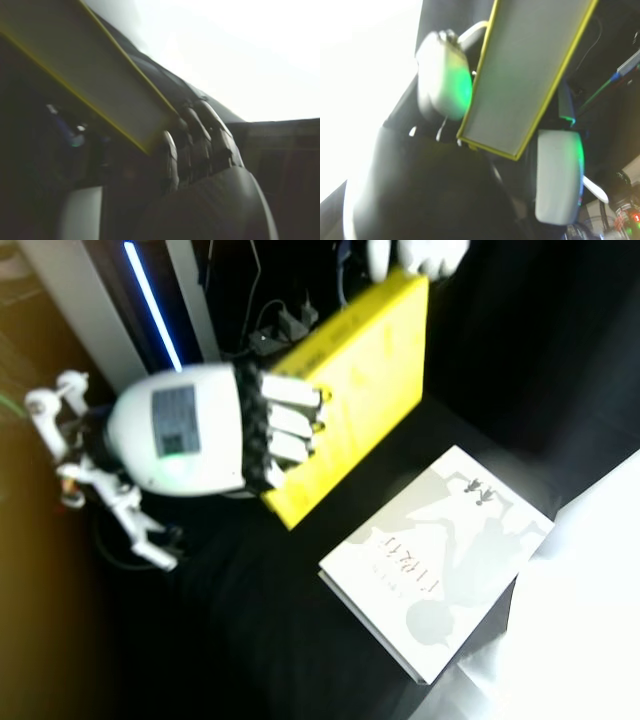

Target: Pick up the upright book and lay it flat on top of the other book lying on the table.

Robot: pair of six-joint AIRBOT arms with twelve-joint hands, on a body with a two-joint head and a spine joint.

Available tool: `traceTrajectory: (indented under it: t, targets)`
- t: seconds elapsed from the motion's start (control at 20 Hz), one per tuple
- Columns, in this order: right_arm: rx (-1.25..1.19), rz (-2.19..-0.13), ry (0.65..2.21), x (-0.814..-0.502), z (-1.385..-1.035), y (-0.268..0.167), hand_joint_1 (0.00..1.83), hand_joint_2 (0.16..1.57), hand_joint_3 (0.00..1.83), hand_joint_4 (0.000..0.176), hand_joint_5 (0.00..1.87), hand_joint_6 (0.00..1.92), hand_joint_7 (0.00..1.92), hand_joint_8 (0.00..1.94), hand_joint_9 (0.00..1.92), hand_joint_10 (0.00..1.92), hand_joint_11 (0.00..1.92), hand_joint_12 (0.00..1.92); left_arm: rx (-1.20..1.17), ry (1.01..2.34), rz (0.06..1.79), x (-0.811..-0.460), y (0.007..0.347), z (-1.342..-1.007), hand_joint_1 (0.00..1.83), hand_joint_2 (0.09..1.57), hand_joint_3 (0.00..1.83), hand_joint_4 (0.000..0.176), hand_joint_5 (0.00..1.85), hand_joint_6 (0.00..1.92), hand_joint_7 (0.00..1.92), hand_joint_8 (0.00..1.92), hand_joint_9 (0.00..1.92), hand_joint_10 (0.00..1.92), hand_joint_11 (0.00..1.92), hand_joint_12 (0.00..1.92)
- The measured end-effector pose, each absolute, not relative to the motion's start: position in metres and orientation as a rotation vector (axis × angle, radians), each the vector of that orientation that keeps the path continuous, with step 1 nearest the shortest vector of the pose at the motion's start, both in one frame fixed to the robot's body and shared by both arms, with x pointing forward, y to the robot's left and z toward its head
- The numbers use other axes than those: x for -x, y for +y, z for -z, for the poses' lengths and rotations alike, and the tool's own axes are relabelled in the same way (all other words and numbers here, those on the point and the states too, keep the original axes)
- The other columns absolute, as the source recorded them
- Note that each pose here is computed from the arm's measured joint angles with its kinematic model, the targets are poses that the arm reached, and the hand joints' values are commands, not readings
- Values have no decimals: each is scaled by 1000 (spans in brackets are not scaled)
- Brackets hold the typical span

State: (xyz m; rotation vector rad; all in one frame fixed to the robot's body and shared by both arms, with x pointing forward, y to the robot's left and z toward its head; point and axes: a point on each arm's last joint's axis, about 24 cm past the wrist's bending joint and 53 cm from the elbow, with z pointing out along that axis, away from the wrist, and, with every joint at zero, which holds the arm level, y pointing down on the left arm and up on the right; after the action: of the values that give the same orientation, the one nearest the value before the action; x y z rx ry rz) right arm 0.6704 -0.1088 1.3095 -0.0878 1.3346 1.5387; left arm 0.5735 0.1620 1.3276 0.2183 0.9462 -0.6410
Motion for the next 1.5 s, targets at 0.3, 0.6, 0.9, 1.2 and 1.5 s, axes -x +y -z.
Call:
traceTrajectory:
  t: [0.3, 0.6, 0.9, 1.2, 1.5]
  targets:
    - [120, -1507, 1250, -670, -1343, -121, 1066, 1299, 5, 0, 649, 1485, 1408, 1930, 1626, 1921, 1678, 1921, -154, 1067, 601, -576, 179, -1290, 624, 1015, 2, 176, 0, 0, 0, 0, 0, 0, 0, 0]
    - [108, -1357, 1156, -687, -1381, -144, 1065, 1319, 0, 0, 619, 1522, 1426, 1941, 1556, 1921, 1630, 1921, -149, 1120, 614, -574, 173, -1270, 546, 996, 0, 173, 0, 0, 0, 0, 0, 0, 0, 0]
    - [148, -1226, 1119, -695, -1398, -142, 1308, 1257, 0, 0, 526, 1420, 835, 1347, 856, 1621, 766, 1807, -164, 1124, 638, -573, 166, -1268, 567, 983, 0, 171, 0, 0, 0, 0, 0, 0, 0, 0]
    - [131, -1176, 1255, -728, -1353, -118, 1371, 1167, 0, 0, 727, 1086, 1014, 1021, 844, 1513, 862, 1824, -161, 1121, 660, -573, 164, -1266, 551, 974, 0, 176, 0, 0, 0, 0, 0, 0, 0, 0]
    - [24, -1244, 1334, -742, -1295, -112, 1374, 1148, 0, 0, 691, 1140, 1052, 917, 880, 1348, 776, 1646, -142, 1114, 679, -572, 165, -1269, 521, 1021, 10, 160, 0, 0, 0, 0, 0, 0, 0, 0]
